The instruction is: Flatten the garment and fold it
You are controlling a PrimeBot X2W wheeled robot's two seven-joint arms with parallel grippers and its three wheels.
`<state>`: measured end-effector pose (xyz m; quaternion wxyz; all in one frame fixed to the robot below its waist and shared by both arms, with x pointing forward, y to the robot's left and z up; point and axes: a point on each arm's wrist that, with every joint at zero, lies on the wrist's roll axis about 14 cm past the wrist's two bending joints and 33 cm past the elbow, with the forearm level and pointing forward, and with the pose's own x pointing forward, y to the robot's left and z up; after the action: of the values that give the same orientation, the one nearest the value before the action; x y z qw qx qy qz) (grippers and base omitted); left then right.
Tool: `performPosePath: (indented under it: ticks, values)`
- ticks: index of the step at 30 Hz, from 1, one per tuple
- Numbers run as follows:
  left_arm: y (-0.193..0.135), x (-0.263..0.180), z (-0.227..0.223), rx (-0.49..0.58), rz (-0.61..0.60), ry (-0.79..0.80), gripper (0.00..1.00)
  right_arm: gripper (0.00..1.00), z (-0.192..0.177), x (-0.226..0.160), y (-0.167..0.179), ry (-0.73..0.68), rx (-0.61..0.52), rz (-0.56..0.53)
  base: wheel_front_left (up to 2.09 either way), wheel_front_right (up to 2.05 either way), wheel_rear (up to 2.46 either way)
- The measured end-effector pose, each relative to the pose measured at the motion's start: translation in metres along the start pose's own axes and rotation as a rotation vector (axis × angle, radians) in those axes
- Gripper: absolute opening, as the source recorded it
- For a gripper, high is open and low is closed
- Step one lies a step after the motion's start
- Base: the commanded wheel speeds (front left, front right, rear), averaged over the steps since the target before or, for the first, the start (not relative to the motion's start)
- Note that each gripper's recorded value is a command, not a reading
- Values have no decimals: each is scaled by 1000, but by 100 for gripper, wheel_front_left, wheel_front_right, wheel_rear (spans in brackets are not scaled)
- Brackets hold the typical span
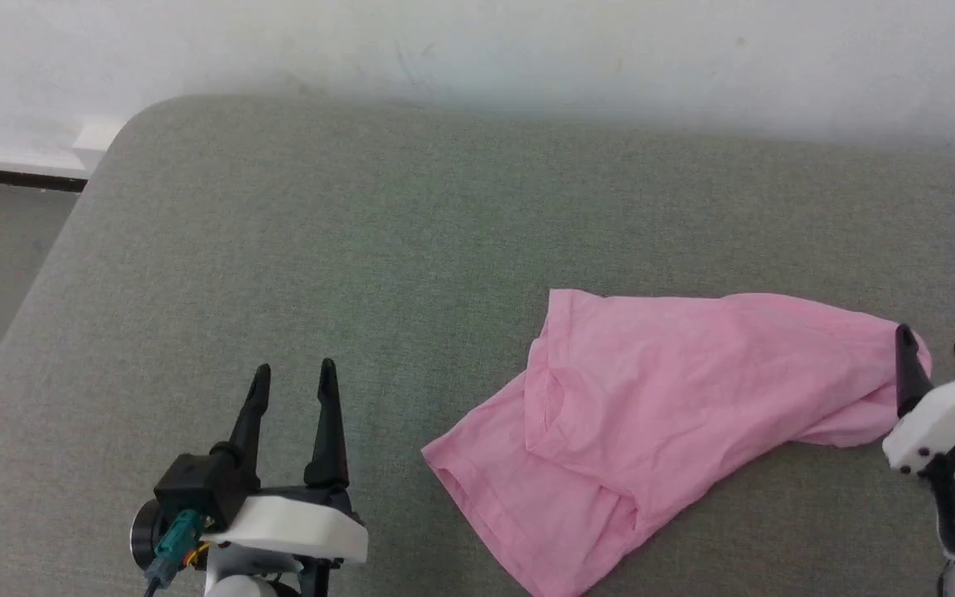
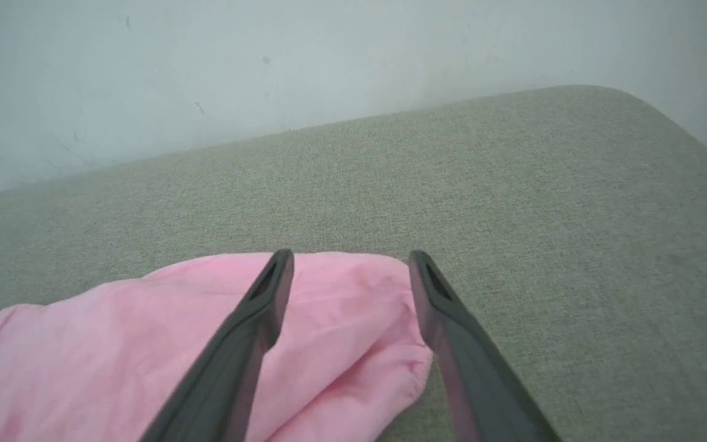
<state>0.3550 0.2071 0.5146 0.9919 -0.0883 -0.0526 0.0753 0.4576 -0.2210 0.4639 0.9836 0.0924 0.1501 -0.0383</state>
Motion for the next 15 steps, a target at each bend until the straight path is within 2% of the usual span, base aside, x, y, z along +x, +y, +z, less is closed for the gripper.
performPosePath:
  ticks: [4,8,15]
  values:
    - [-10,2,-5,-36,-32,14,100,100,-18,-24,-7,-14,41,-6,0,0,0]
    - [-36,13,-14,-80,-106,50,100,100,-25,-43,-23,-21,65,-37,0,0,0]
    - [-120,77,-14,-110,-338,198,100,100,-19,-54,-30,-45,96,-45,0,0,0]
